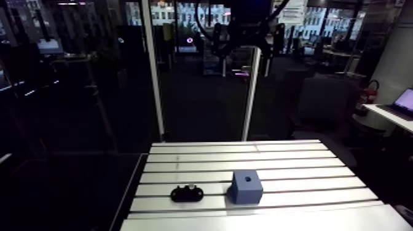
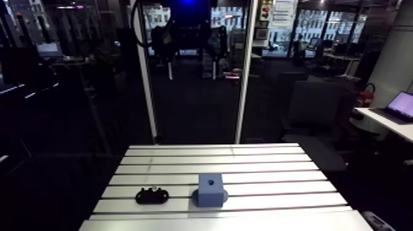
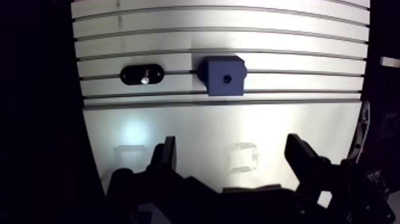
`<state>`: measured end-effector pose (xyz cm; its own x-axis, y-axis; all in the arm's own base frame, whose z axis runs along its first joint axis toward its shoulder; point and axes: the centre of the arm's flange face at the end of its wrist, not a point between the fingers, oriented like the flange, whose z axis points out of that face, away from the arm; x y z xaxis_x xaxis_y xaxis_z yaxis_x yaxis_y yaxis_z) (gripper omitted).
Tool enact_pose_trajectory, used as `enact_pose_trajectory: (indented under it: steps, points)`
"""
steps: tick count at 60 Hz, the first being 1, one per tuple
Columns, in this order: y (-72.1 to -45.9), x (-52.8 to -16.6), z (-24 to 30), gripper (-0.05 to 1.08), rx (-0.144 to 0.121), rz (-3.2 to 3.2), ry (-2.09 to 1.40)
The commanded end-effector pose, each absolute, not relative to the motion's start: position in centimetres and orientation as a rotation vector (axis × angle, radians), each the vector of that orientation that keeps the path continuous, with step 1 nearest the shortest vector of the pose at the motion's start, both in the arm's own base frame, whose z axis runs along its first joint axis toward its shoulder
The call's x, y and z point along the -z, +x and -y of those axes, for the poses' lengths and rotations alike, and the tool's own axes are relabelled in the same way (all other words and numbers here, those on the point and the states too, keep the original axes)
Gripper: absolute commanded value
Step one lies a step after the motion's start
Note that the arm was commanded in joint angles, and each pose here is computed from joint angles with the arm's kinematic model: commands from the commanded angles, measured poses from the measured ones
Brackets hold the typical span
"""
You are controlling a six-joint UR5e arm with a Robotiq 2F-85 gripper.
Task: Pick up the M10 bolt and insert it into the hex recess until seated.
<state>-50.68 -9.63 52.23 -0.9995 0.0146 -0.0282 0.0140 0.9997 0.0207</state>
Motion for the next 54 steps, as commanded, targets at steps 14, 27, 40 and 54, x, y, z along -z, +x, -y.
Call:
enact_pose_trajectory:
  steps: [14,27,40,54]
  points:
    - [-49.6,-49.9,12.0,0.01,0.055,-3.068,-0.011]
    - [-49.5,-49.5,12.0,0.01,0.053,-3.058,-0.011]
    - [-49.0,-48.0,12.7,0.01,0.048,-3.038,-0.028]
    - [-48.8,-46.7,14.0,0.01,0.041,-3.061,-0.057]
